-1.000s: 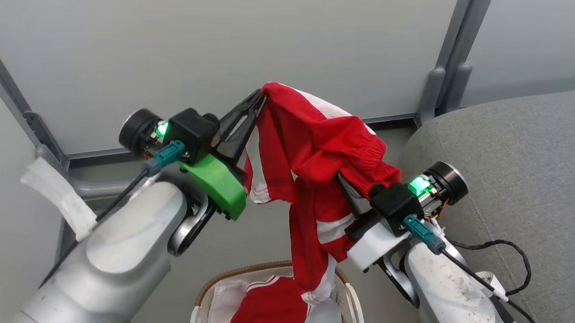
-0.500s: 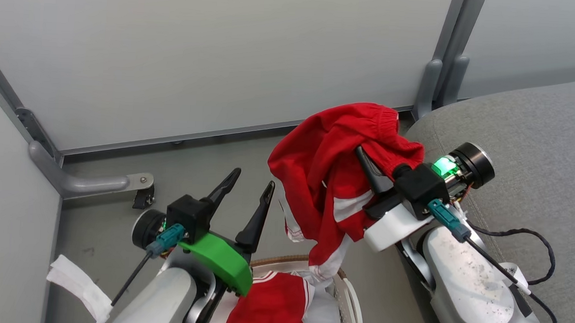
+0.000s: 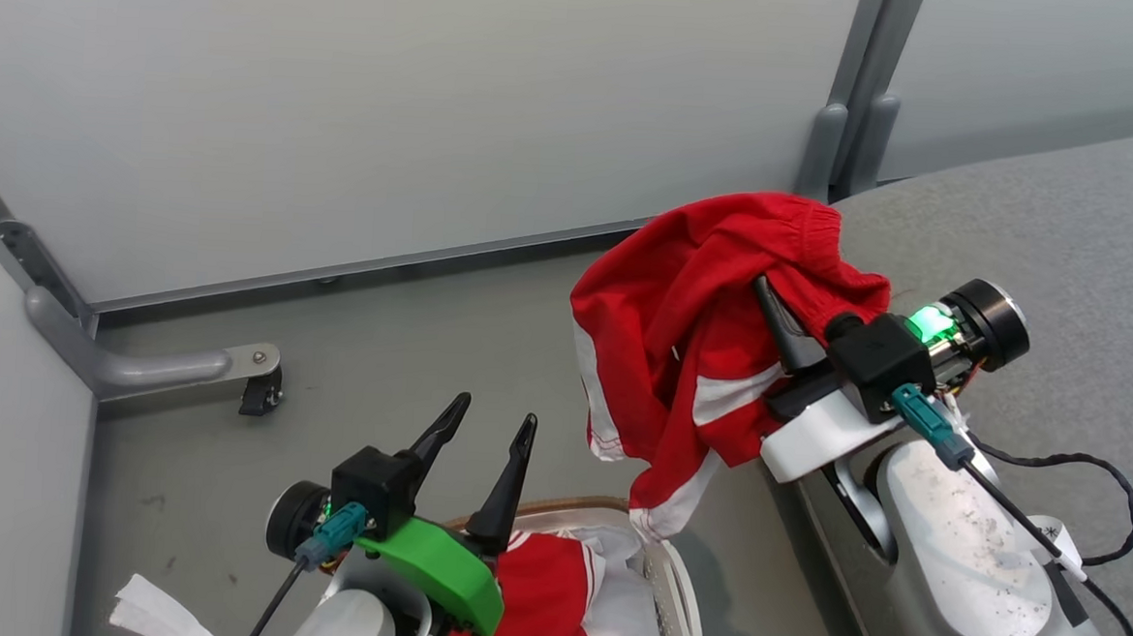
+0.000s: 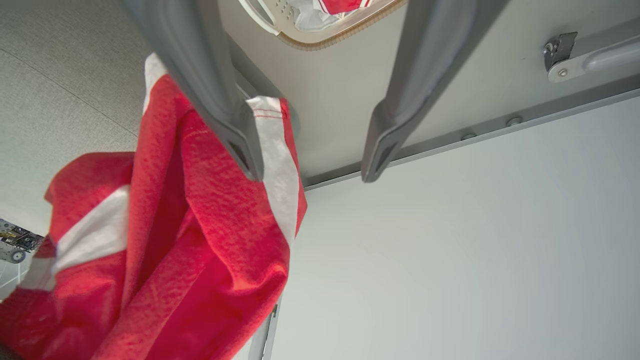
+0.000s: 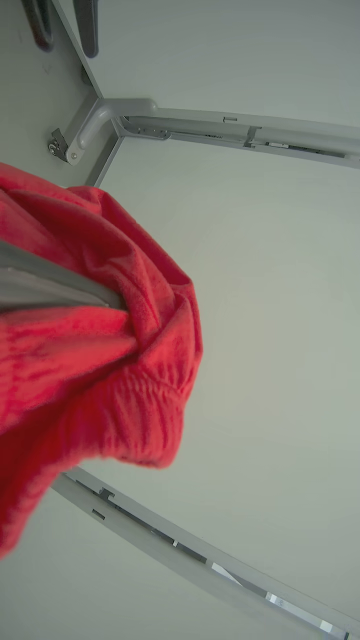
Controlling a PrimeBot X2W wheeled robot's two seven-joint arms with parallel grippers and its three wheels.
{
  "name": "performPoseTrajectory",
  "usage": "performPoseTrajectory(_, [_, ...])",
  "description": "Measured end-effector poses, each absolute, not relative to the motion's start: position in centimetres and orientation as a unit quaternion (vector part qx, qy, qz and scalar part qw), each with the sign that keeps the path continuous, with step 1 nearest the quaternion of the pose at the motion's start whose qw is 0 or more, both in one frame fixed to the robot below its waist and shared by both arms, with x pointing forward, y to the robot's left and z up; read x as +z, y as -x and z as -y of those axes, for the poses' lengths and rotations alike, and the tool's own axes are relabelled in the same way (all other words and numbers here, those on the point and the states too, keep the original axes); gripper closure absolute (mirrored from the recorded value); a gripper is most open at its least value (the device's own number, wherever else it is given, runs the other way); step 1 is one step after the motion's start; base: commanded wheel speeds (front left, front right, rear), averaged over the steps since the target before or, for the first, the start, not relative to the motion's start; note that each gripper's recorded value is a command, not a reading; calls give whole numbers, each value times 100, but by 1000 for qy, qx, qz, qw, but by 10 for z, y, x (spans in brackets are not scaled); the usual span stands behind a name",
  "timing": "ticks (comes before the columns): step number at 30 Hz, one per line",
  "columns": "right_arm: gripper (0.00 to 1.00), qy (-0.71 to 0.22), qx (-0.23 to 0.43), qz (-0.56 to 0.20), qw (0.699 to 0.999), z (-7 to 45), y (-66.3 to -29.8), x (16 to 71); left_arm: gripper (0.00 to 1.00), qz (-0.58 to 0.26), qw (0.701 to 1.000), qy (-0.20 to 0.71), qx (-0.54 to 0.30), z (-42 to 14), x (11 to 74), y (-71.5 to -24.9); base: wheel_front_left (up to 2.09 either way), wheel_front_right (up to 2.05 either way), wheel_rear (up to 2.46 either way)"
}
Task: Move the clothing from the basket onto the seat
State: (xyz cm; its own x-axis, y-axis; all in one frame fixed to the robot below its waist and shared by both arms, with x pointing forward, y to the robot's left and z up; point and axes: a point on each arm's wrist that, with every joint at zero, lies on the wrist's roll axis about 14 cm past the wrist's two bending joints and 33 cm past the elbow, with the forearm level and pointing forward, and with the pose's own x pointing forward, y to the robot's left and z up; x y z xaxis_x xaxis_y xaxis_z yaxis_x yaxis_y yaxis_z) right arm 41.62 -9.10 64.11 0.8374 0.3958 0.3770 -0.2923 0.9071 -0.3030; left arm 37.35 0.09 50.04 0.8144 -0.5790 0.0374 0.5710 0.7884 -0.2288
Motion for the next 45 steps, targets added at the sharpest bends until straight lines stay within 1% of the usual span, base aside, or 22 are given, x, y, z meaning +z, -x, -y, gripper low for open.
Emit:
performPoseTrajectory(4, [100,128,159,211,956,110,-416,636,0,-16,940,118,-319,11,501,-374,0,0,0])
performPoseTrajectory(11, [100,149,100,189,965,161,-413,627,0,-18,925,116,-361,43,500,-376,0,0,0])
performPoseTrajectory(20, [100,165,-4,150,975,240,-401,612,0,-28,893,115,-434,96,493,-379,0,0,0])
performPoseTrajectory(26, [100,178,-39,119,976,269,-403,596,0,-42,876,116,-466,117,479,-386,0,0,0])
performPoseTrajectory(30, [100,199,-55,113,972,289,-416,600,0,-49,869,116,-479,124,467,-394,0,0,0])
performPoseTrajectory(35, [100,231,-74,126,962,318,-446,623,0,-57,867,116,-481,124,450,-411,0,0,0])
performPoseTrajectory(39, [100,255,-79,139,954,334,-480,643,0,-61,874,115,-469,115,434,-432,0,0,0])
performPoseTrajectory(45, [100,285,-77,125,947,352,-538,644,0,-79,884,113,-447,97,400,-456,0,0,0])
